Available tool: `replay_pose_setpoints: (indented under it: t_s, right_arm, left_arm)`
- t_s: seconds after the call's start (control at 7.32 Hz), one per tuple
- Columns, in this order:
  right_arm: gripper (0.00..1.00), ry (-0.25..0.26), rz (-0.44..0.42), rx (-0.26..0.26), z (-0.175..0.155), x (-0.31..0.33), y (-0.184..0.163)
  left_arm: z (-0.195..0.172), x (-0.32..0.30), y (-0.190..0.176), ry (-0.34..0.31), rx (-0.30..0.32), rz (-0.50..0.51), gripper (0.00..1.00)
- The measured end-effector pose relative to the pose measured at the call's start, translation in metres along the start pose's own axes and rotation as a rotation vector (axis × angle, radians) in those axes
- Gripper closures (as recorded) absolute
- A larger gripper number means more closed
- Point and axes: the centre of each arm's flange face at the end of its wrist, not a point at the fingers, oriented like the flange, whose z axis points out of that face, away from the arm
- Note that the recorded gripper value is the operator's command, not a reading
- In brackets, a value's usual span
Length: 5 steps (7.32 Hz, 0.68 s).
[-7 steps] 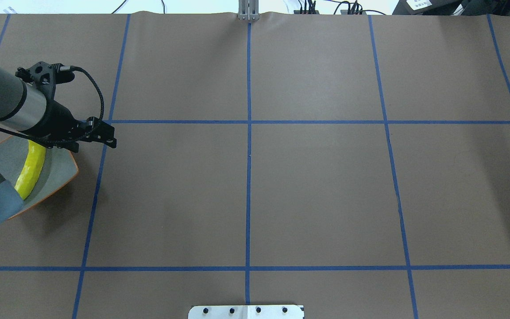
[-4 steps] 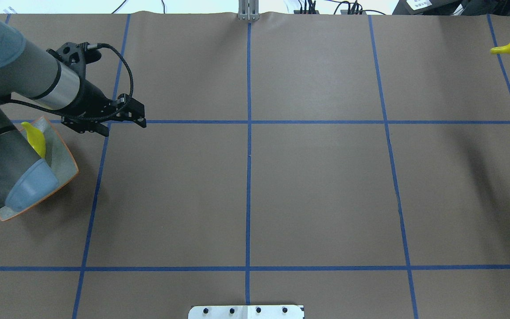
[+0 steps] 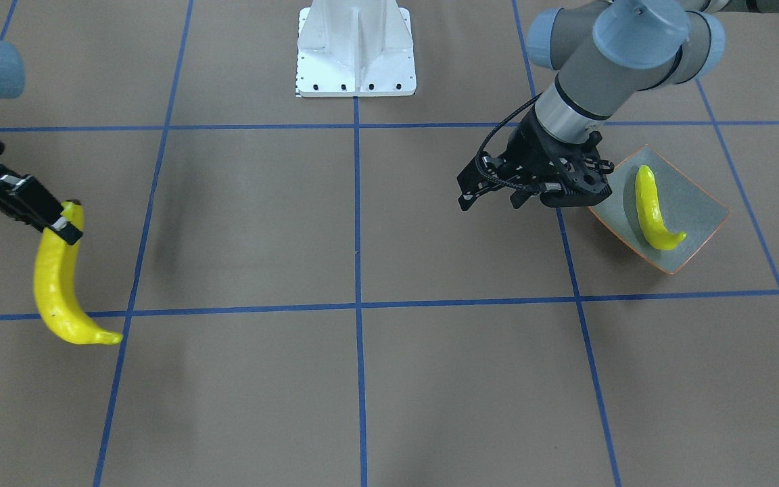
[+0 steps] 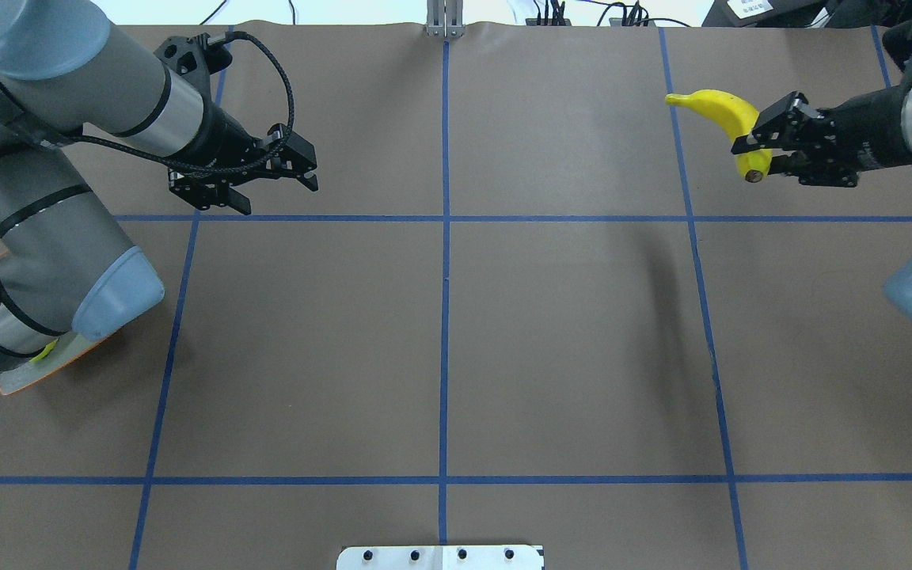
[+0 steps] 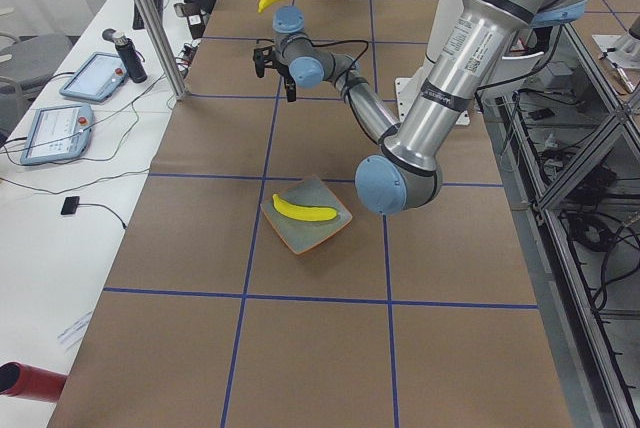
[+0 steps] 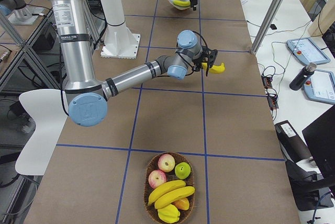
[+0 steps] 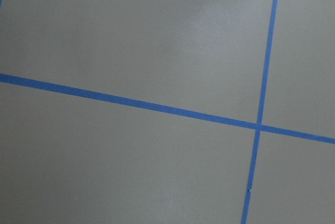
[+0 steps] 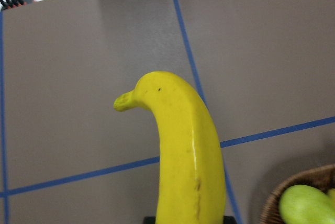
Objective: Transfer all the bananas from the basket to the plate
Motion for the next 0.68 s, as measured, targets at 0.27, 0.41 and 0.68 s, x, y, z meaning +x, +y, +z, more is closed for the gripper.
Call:
replay_pose_setpoints:
  t_s: [0.27,0.41,0.68]
  right_arm:
    - [1.00,-0.043,0.010,-0.055,0.028,-0.029,0.037]
    - [1.00,-0.050,0.011,-0.071,0.032,-0.034,0.044]
    - [1.00,-0.060,0.016,-0.086,0.043,-0.046,0.054]
  left_arm:
    - [0.007,0.000,-0.003,0.021,0.006,-0.026,0.00]
    - [0.005,0.003,-0.002,0.040,0.009,-0.049,0.00]
    - [-0.003,0.009,0.003,0.066,0.009,-0.067,0.00]
